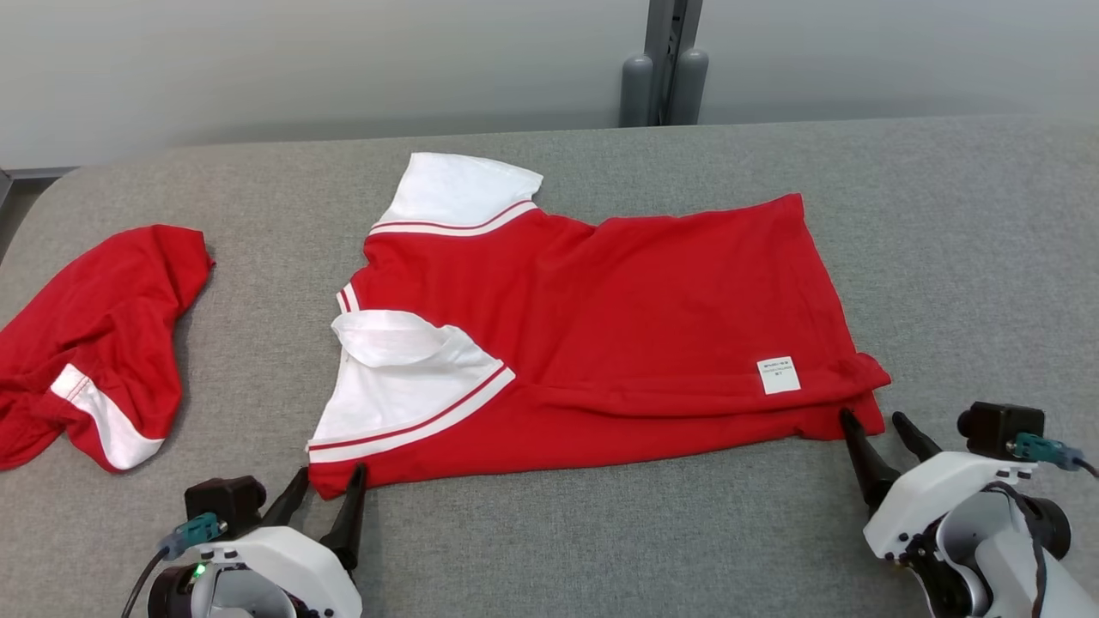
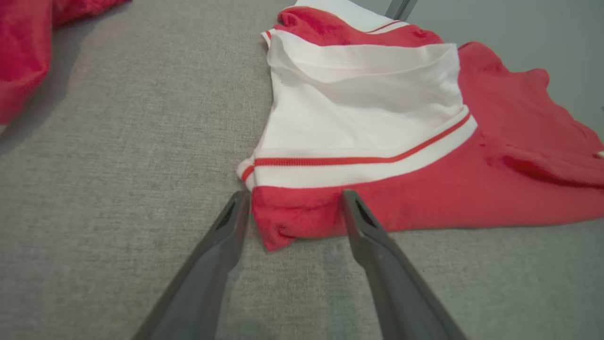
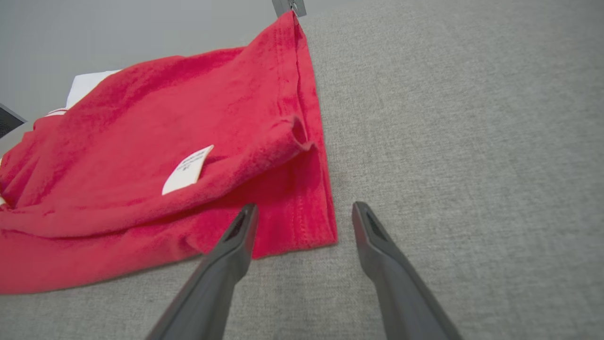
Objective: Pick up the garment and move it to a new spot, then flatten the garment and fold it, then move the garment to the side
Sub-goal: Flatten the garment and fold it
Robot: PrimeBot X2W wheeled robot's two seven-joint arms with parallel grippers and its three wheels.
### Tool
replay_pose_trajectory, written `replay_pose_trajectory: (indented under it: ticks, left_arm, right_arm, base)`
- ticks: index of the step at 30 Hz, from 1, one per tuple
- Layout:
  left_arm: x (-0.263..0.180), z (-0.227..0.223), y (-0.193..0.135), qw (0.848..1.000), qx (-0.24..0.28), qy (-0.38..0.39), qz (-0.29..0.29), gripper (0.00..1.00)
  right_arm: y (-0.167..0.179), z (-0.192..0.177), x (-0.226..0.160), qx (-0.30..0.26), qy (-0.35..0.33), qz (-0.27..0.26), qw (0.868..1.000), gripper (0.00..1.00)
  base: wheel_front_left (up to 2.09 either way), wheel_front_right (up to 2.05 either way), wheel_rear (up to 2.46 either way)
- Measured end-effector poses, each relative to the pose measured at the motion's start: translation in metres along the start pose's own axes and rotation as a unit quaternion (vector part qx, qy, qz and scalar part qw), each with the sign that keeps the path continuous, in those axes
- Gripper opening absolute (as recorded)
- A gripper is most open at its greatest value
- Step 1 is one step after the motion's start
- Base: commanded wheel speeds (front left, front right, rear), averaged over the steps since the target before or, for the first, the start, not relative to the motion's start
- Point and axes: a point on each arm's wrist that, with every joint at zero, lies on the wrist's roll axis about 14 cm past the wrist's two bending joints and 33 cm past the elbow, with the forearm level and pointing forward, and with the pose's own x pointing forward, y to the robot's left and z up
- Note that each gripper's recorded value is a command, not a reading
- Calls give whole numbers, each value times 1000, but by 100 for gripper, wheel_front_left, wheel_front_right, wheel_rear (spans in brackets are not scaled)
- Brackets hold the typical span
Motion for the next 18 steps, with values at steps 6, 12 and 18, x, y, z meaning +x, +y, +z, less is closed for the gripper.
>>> replay_pose_trajectory:
  ticks: [6, 12, 18]
  left_arm:
    - [8, -10, 3, 999, 8, 32, 1, 100]
    - [11, -17, 4, 997, 8, 78, 0, 100]
    - [12, -17, 3, 995, 8, 96, 0, 0]
  right_arm:
    - [2, -6, 6, -4, 20, 1, 1000, 100]
    - [0, -7, 9, -3, 36, -4, 999, 100]
    - [7, -8, 11, -7, 55, 3, 998, 8]
  base:
    - [0, 0, 0]
    - [0, 0, 0]
    - [0, 0, 0]
